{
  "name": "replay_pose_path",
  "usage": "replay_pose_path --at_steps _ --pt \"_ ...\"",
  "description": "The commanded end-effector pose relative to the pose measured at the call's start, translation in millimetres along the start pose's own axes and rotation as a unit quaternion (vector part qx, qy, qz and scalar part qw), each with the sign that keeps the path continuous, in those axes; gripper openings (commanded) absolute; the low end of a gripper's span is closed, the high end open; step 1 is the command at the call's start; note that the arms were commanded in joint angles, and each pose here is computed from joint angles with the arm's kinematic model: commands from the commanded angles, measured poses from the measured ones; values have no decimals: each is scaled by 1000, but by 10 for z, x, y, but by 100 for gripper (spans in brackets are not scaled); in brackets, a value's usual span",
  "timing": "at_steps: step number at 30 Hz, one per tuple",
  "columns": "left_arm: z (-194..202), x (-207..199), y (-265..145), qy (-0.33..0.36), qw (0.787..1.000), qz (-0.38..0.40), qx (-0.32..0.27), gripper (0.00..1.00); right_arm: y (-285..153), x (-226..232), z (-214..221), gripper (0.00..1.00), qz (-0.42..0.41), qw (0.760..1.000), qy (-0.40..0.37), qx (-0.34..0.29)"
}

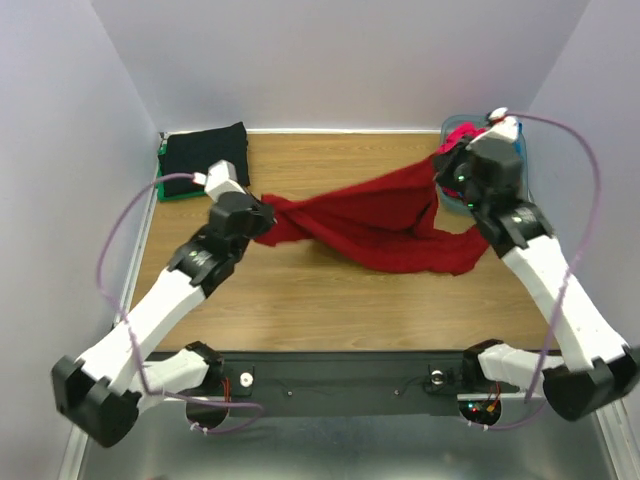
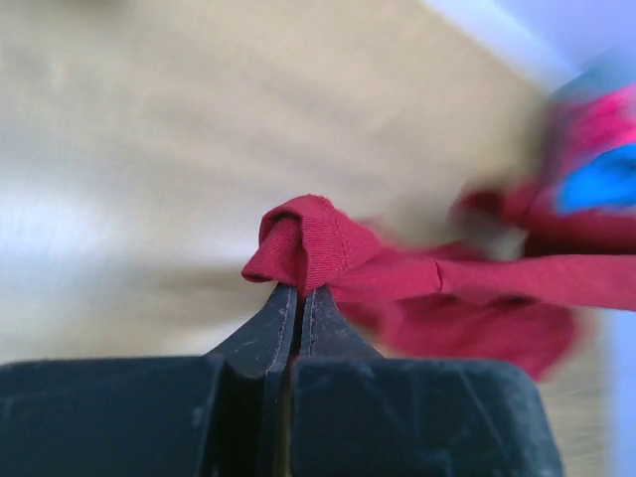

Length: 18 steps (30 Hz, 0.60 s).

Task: Fold and stack the t-shirts
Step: Flatten the tshirt out

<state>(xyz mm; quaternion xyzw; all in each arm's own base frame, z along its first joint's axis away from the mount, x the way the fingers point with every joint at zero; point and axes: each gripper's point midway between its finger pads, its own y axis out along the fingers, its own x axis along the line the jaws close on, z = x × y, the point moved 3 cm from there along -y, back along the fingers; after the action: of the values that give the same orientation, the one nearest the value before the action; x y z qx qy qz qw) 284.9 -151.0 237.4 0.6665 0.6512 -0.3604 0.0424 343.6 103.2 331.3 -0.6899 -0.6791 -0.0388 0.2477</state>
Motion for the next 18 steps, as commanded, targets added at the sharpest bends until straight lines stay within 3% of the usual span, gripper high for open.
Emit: replay_pose_path --at_steps 1,5,10,14,18 --pt "-896 -335 -651 -23 990 57 -124 0 -697 362 -846 0 -98 991 4 -90" --pt "-1638 -605 -1522 -36 966 137 -218 0 -1316 606 -1344 0 -178 975 2 -136" --pt "-2154 -831 -2385 -32 929 234 -284 0 -2030 831 -1793 0 -268 945 -1 -187" --pt "-2335 -919 -2683 -32 913 266 -307 0 -2250 976 -1889 0 -320 928 -7 -190" --pt "-2472 -942 -2677 -32 912 246 -326 0 -2189 1033 -2007 0 -315 928 -3 -199"
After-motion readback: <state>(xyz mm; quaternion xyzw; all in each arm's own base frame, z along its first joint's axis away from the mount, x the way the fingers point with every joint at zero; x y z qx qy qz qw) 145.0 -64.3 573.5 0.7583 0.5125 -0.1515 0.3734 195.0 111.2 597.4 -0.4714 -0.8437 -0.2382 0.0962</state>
